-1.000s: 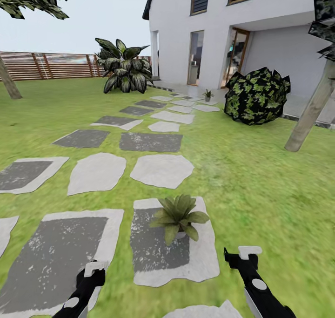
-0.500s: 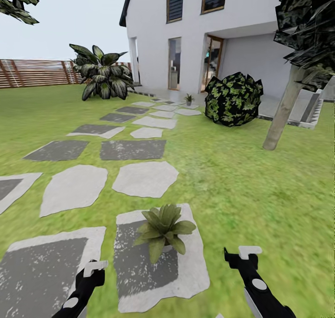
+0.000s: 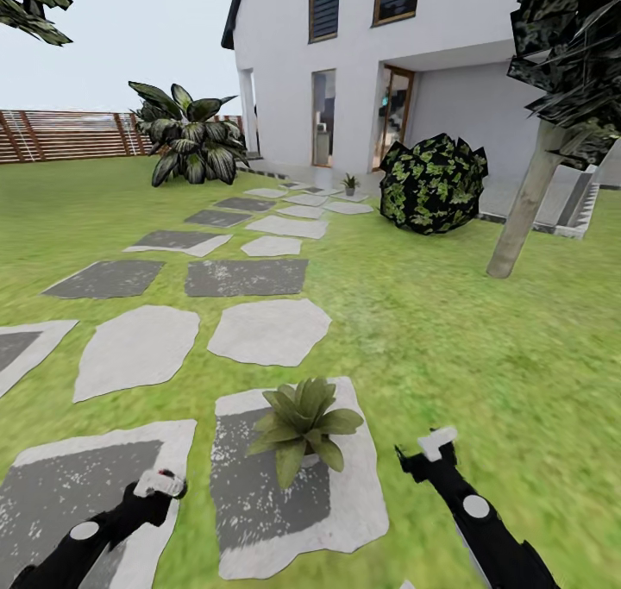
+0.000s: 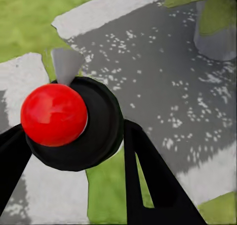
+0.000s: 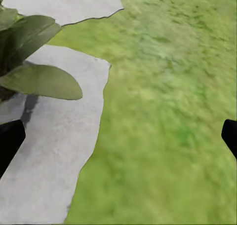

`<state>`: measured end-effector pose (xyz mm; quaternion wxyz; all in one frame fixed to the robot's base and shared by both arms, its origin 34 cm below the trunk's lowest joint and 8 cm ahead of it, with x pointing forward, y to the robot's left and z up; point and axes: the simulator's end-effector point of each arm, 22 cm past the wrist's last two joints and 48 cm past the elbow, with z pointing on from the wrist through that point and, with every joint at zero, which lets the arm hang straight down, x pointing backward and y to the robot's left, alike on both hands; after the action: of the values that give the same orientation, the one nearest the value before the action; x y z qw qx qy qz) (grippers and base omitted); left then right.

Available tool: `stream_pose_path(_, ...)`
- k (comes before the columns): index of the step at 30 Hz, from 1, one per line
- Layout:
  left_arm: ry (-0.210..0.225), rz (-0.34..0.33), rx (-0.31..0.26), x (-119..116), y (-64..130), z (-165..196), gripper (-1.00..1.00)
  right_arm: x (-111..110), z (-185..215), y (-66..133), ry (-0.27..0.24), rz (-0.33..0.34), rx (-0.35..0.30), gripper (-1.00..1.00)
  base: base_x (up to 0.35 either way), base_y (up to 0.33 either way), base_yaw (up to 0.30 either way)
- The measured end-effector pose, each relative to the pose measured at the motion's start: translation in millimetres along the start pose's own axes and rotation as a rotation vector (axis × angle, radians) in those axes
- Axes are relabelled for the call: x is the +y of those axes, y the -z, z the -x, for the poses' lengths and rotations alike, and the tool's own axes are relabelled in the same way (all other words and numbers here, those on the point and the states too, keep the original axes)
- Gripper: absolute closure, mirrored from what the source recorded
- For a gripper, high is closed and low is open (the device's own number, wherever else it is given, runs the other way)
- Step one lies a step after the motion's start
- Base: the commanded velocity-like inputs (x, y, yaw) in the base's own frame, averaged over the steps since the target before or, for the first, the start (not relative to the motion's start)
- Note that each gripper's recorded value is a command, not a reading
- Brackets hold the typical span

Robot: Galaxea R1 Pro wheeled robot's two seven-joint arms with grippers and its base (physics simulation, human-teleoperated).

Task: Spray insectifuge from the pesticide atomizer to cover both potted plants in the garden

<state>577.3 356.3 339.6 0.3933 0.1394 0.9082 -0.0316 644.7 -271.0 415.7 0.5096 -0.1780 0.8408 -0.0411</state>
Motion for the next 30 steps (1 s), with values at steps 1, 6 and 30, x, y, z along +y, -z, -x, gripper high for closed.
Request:
stream_pose_path(1,-0.029,-0.031,0.015,-1.7,1.8,-2.8,1.0,14.4,5.8,0.2,0.013,0.071,-0.01,-1.0,0.0,0.0,0.0)
stream_pose_path(6,-0.195,-0.22,0.103,-29.3,8.9,-17.3,1.0,69.6,19.1,11.4,0.036,0.344,-0.012,-1.0,0.0,0.0,0.0)
stream_pose_path(30,-0.543,-0.682,0.372,-175.9,17.1,-38.0,1.0,277.2,30.0,76.8,0.314,0.915,0.066,1.0,0.0,0.0,0.0)
